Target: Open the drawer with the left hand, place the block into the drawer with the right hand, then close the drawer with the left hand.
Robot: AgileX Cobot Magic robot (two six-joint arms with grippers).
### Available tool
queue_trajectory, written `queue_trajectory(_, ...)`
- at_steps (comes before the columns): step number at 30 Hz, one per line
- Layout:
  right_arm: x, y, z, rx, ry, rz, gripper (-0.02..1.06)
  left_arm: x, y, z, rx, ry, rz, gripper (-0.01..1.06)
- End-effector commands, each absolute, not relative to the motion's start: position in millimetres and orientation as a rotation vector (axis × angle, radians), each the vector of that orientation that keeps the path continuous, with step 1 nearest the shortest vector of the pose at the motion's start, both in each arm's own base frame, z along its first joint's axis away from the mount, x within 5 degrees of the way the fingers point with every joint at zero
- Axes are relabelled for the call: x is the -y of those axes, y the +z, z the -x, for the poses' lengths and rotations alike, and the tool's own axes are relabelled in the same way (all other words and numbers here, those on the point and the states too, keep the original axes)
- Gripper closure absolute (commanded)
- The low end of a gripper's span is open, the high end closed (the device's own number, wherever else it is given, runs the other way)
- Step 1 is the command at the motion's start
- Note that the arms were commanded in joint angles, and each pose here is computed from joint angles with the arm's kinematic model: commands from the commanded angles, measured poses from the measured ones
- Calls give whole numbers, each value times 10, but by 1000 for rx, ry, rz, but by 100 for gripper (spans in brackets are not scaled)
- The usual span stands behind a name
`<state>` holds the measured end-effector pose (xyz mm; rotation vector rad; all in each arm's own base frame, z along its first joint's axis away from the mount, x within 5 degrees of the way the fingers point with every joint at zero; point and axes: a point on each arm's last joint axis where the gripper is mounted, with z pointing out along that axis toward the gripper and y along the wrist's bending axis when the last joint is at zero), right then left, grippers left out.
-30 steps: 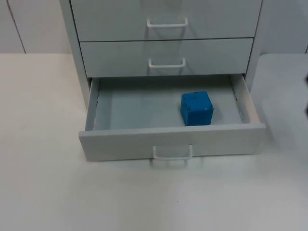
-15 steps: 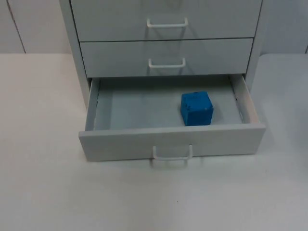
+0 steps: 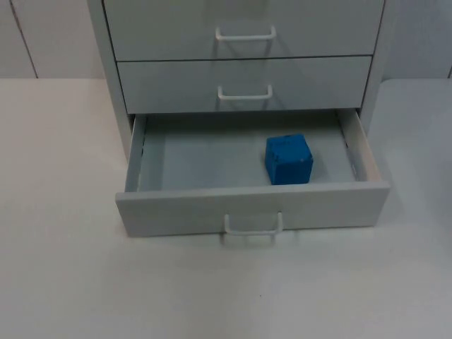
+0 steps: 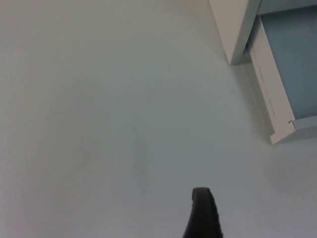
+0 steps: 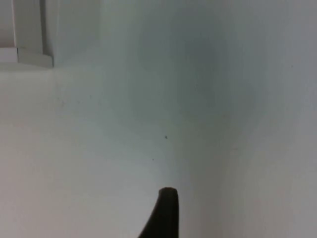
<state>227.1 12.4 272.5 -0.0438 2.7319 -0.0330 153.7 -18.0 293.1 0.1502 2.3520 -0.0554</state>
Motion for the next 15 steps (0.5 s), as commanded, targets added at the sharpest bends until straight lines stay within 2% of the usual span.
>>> queue_trajectory(1, -103, 2740, -2260, -2718, -45, 52, 30, 184, 2920, -1522, -2357, -66, -152, 46)
queue_trajectory(6, -102, 2740, -2260, -2718, -47, 53, 30, 207, 2921, -1520, -2355, -99, -157, 48)
queue_trajectory(7, -102, 2740, -2260, -2718, -47, 53, 30, 215, 2918, -1523, -2357, -108, -164, 51)
queue_trajectory(9, -102, 2739, -2257, -2722, -47, 53, 30, 245, 2910, -1531, -2360, -141, -193, 65)
queue_trajectory(12, -100, 2735, -2246, -2735, -49, 53, 30, 355, 2891, -1568, -2346, -242, -338, 99)
queue_trajectory(13, -100, 2735, -2246, -2735, -49, 53, 30, 355, 2891, -1568, -2346, -242, -338, 99)
queue_trajectory(14, -100, 2734, -2244, -2737, -49, 53, 30, 419, 2880, -1584, -2336, -301, -398, 105)
queue_trajectory(15, -100, 2733, -2242, -2740, -50, 53, 30, 486, 2864, -1604, -2330, -347, -465, 105)
